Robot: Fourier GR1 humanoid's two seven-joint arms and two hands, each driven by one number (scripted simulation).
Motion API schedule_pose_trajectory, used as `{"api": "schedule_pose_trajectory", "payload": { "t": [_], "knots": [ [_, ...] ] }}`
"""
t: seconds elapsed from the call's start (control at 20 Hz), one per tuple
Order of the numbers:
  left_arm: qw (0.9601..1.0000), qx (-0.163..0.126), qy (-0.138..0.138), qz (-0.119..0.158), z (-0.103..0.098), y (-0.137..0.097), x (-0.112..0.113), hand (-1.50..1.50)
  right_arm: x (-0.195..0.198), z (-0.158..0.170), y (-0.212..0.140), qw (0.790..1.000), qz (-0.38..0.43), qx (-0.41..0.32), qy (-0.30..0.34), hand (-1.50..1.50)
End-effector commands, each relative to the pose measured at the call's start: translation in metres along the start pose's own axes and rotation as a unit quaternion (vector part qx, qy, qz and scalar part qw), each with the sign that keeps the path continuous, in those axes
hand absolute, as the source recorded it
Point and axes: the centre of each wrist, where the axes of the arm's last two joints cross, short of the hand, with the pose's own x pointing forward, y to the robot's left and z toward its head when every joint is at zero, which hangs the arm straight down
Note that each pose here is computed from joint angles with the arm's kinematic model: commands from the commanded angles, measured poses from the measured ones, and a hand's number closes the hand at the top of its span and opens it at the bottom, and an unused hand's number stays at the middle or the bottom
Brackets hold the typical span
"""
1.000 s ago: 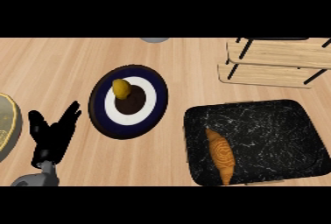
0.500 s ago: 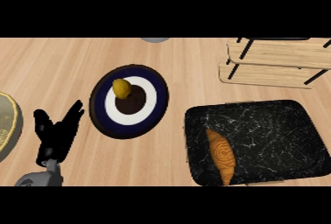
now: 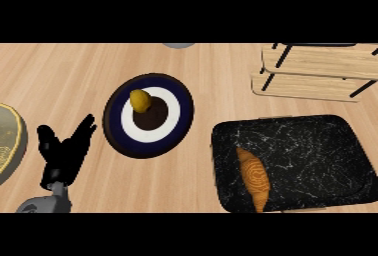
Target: Pick the sweet potato from the tray and place it in the tiered shelf
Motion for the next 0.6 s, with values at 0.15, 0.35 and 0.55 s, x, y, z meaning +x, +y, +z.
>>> {"api": "schedule_pose_trajectory", "payload": {
  "t": [0.15, 0.35, 0.55],
  "knots": [
    [0.9996, -0.002, 0.028, 0.009, 0.003, 0.009, -0.03, 0.0, -0.022, -0.003, 0.008, 0.999, -0.013, 0.011, -0.032, 1.5],
    [0.9994, 0.001, 0.033, 0.013, -0.01, -0.003, -0.019, 0.0, -0.01, -0.012, -0.003, 1.0, -0.014, 0.01, -0.022, 1.5],
    [0.9998, 0.002, 0.02, 0.003, -0.007, -0.004, -0.004, 0.0, 0.001, -0.014, 0.001, 0.999, 0.032, 0.013, -0.028, 1.5]
  ]
}}
